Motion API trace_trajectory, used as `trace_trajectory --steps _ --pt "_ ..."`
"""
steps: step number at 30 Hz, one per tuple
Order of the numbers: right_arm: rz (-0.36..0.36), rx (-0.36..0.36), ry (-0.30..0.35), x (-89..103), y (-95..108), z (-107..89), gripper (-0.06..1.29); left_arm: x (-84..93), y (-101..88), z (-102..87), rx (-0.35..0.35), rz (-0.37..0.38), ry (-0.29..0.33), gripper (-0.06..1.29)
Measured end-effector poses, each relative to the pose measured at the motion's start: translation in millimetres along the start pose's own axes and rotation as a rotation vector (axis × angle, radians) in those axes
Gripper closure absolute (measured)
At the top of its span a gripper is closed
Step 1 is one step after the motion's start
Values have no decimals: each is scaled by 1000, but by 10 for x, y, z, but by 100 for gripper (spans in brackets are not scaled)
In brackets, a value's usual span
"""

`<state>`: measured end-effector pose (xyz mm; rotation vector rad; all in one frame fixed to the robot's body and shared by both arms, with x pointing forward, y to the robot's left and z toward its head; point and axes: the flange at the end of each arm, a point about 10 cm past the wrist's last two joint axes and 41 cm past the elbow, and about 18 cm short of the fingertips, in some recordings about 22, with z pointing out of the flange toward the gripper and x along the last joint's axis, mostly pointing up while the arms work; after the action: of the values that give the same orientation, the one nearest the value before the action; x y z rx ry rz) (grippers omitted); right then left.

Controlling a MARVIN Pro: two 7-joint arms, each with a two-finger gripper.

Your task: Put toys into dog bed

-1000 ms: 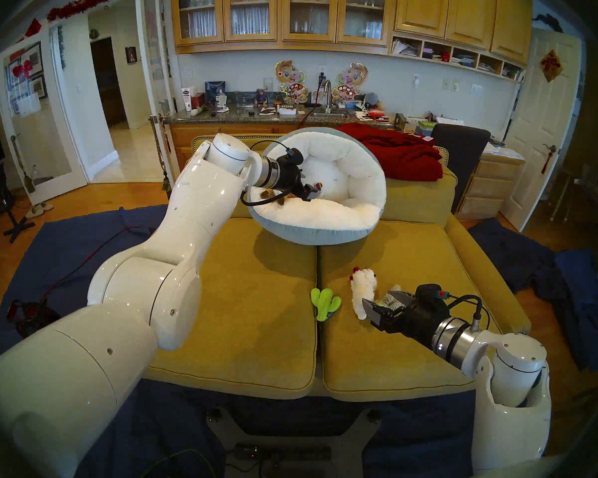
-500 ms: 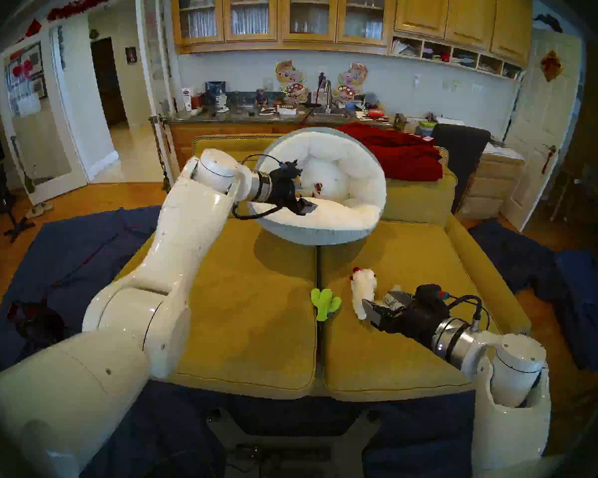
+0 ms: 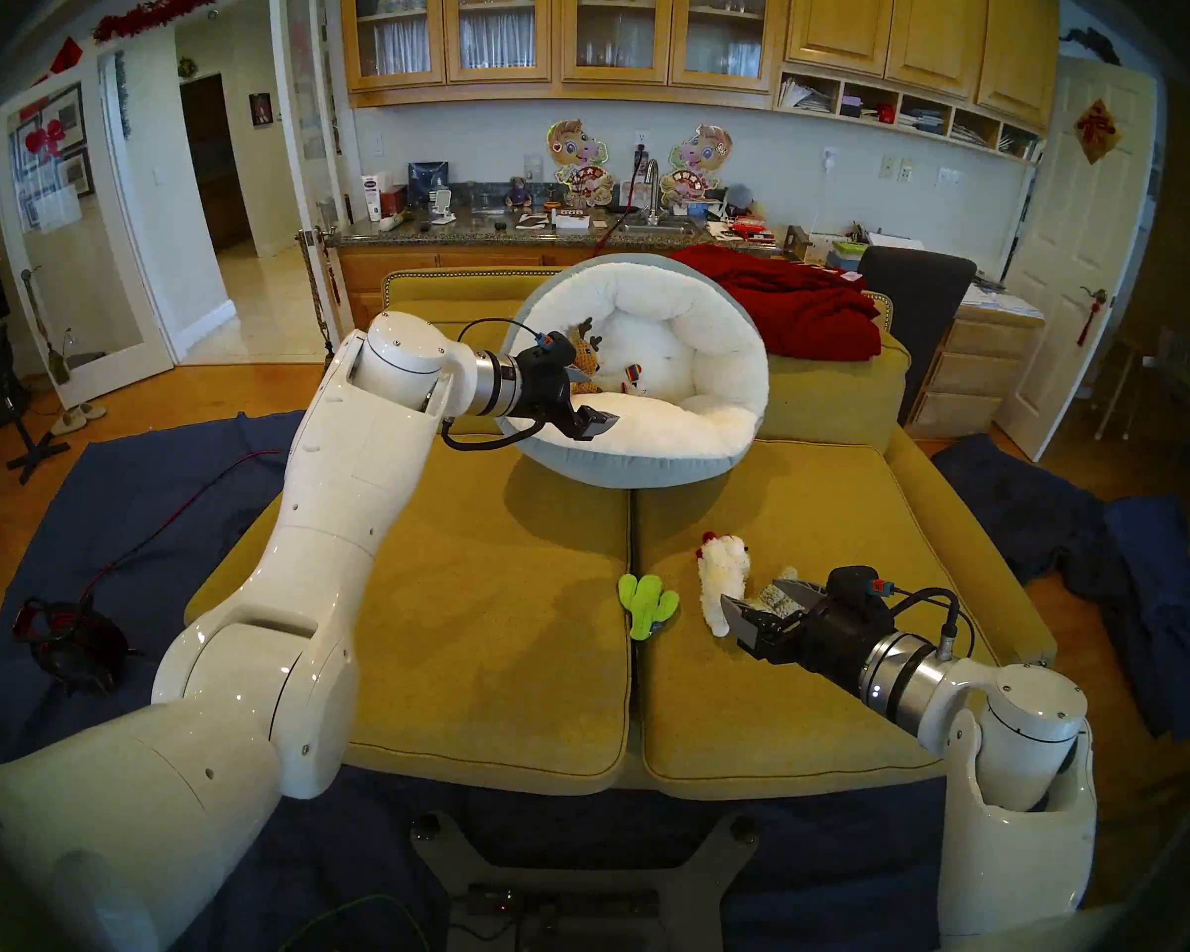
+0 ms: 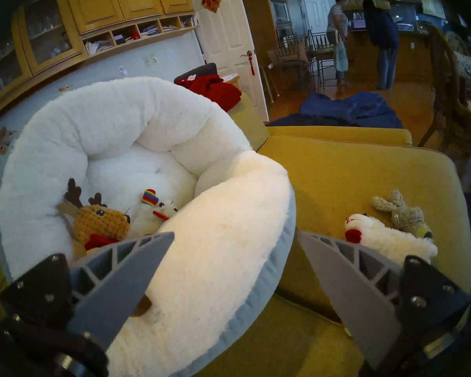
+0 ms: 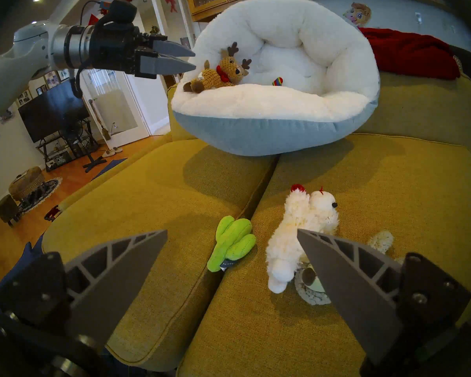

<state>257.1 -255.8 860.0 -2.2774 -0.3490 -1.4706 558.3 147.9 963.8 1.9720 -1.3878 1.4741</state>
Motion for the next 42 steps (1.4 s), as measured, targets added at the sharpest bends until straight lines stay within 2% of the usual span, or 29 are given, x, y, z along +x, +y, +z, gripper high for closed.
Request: trace_trajectory --steps 14,18,24,30,35,42 --pt "-3 -1 1 9 -4 -6 -1 -224 421 10 17 -53 -48 2" --pt "-4 -2 1 11 -5 -7 -1 -265 540 -13 -2 -79 -56 2" --pt "-5 -3 1 15 -7 -11 -1 -317 772 -49 -66 -89 -89 2" --pt "-7 -6 0 17 -8 -14 -1 -390 990 -67 -90 -105 -160 2" --pt "-8 -8 0 21 -9 -16 -1 -473 1093 10 -80 -112 -219 2" --pt "-8 -10 0 20 -8 -17 -1 -595 1183 231 -85 -174 -275 2"
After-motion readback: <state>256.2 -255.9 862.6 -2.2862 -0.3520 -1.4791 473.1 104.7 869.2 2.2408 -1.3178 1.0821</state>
